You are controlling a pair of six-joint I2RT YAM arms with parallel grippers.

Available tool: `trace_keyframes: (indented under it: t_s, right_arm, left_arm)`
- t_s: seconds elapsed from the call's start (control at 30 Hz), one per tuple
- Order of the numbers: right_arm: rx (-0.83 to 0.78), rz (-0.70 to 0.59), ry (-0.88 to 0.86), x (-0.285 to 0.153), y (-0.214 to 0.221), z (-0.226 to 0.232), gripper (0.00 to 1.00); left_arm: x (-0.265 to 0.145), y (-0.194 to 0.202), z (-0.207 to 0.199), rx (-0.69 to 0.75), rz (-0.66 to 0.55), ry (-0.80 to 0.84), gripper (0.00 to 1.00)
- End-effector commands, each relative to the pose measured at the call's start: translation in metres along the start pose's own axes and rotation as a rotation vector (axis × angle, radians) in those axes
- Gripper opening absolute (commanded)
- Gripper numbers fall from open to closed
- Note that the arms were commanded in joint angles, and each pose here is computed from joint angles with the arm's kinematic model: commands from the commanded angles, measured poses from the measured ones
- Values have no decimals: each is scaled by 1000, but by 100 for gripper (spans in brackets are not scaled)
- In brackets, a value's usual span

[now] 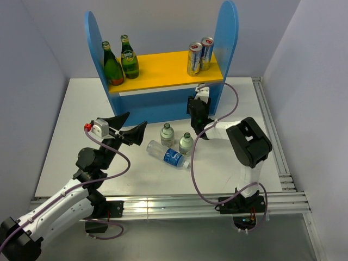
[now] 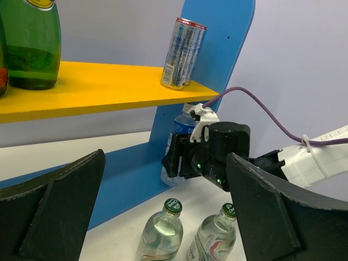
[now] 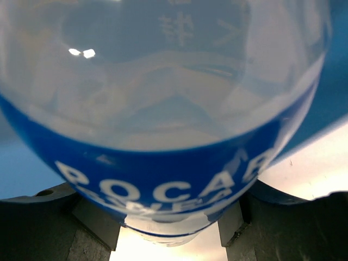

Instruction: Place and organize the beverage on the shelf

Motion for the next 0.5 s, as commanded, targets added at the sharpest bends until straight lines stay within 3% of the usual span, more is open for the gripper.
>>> trace_keyframes:
  t_s: [0.0, 0.47]
  right_arm:
    - [133, -188, -10, 16, -61, 21, 0]
    - [75, -50, -57, 53, -64, 33, 0]
  left_arm:
    - [1, -7, 1, 10, -47, -6, 99]
    - [1, -6, 0, 13, -47, -3, 99]
Point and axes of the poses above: each gripper's point midway between its finger pads, its own x axis out along the fingers, its own z axis along the line the jaws close on, y = z × x, the point moved 9 cm from there along -x, back along the fingers, and after that the axes turned 10 degrees about x, right-handed, at the moved point
